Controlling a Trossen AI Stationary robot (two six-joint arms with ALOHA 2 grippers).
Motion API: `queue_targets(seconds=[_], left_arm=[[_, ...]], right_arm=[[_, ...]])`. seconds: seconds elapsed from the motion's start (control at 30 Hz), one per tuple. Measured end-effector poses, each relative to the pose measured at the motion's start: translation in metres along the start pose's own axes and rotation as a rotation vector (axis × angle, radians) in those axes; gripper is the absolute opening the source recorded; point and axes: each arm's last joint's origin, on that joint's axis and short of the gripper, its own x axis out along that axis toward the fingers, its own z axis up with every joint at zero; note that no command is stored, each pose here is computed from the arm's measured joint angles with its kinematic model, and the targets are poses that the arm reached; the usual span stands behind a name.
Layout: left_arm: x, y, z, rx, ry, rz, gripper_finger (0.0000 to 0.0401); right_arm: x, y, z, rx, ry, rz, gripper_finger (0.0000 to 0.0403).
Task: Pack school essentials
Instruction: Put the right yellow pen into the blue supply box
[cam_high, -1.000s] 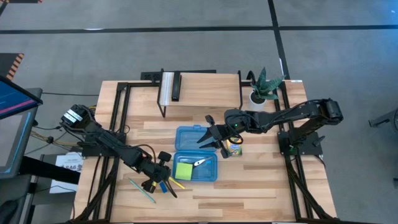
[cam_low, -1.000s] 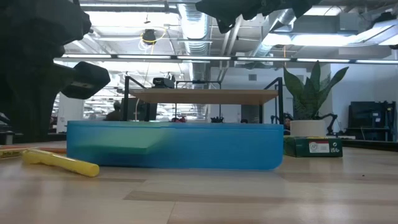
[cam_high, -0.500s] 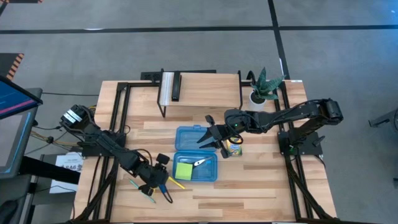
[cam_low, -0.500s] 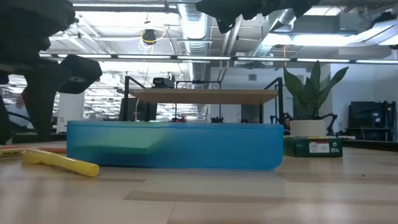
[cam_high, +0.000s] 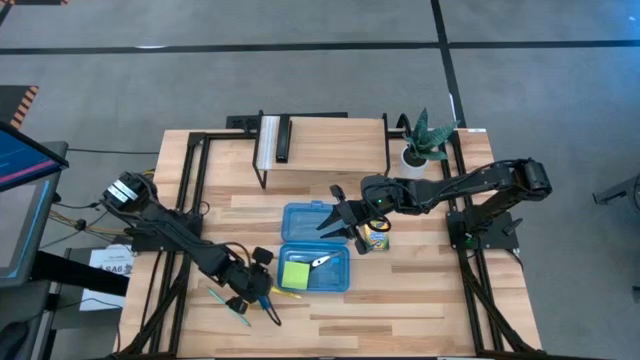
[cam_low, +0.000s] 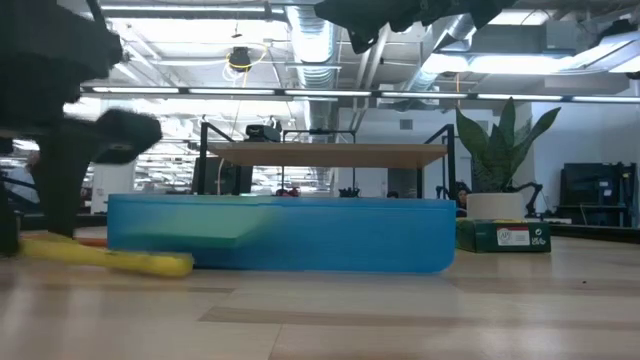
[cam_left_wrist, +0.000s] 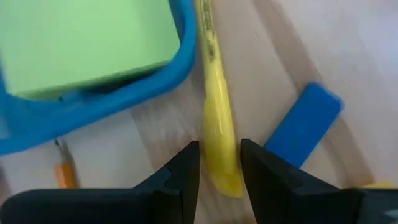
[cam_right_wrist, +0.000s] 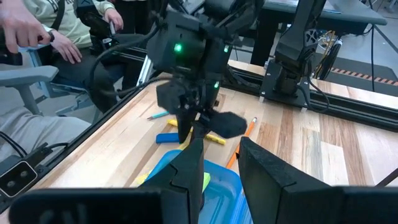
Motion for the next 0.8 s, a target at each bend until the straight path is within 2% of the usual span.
queue_targets(seconds=[0.43, 0.8], left_arm=[[0.0018, 0.0064, 0.0004, -0.015, 0.009, 0.0, 0.01], [0.0016, 0.0076, 0.0003, -0.021, 0.007, 0.028, 0.0016]], right_arm=[[0.0, 0.0, 0.0001, 0.0, -0.001, 0.0, 0.012], [0.0, 0.0, 0.0, 0.0, 0.0, 0.0, 0.012]])
